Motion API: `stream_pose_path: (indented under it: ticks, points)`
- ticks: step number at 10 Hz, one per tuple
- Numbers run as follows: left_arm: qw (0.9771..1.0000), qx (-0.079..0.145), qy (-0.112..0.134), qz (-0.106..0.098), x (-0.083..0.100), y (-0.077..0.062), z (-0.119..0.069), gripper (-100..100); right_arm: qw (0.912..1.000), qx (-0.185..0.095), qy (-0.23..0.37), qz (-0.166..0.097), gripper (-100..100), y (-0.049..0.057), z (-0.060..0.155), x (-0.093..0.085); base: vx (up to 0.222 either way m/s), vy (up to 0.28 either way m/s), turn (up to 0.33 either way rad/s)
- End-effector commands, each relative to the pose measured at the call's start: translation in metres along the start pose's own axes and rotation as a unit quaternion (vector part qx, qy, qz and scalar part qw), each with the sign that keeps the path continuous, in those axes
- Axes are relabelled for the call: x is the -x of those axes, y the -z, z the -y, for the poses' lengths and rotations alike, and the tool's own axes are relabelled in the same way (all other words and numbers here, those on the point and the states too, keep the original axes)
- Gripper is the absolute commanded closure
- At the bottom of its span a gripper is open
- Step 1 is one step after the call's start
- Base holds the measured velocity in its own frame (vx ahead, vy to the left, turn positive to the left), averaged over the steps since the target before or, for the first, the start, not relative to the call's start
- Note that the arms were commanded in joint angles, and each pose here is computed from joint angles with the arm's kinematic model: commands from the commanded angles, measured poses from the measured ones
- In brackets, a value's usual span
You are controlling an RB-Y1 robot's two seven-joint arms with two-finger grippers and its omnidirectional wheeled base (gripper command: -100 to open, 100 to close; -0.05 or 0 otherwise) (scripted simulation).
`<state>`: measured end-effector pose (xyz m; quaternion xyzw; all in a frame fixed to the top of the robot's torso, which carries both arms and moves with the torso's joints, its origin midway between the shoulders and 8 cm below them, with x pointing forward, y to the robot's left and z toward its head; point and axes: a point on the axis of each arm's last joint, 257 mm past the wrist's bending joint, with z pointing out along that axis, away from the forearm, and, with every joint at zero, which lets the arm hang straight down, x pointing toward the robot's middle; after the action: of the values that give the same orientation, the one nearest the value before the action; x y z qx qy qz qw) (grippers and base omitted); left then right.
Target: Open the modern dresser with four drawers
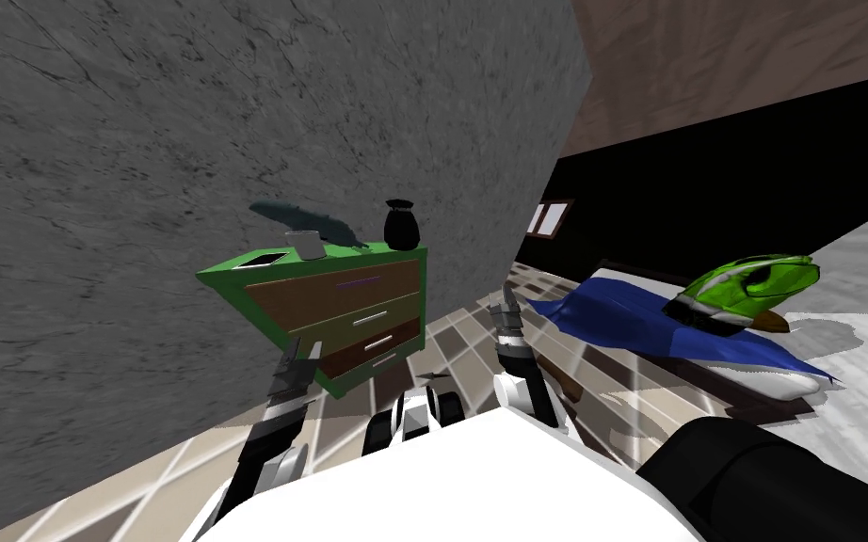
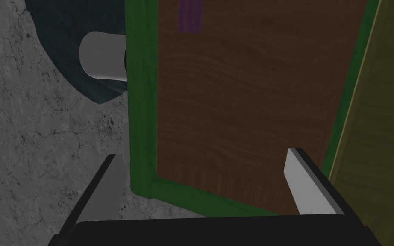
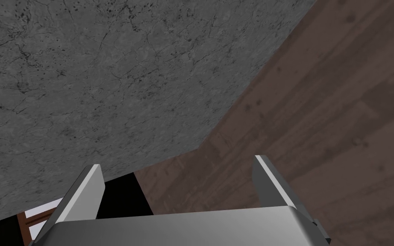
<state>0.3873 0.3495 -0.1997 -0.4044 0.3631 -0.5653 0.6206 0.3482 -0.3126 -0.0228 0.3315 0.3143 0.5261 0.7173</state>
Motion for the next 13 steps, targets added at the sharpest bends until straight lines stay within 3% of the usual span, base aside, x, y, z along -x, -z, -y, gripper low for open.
stream_pose_path:
  ticks: [1, 5, 10, 13]
  points:
    - [0.9998, 0.015, 0.004, 0.009, 0.009, 0.007, -0.016, -100, 1.0, 0.0, 0.0, 0.0, 0, 0.0, 0.0, 0.0, 0.066, -0.02, 0.007]
    - [0.998, 0.052, 0.015, 0.033, 0.023, 0.03, -0.055, -100, 1.0, 0.0, 0.0, 0.0, 0, 0.0, 0.0, 0.0, 0.12, -0.017, 0.013]
    - [0.9948, 0.082, 0.026, 0.054, 0.031, 0.052, -0.084, -100, 1.0, 0.0, 0.0, 0.0, 0, 0.0, 0.0, 0.0, 0.105, -0.024, 0.01]
    - [0.9902, 0.109, 0.041, 0.077, 0.034, 0.075, -0.109, -100, 1.0, 0.0, 0.0, 0.0, 0, 0.0, 0.0, 0.0, 0.12, -0.024, 0.011]
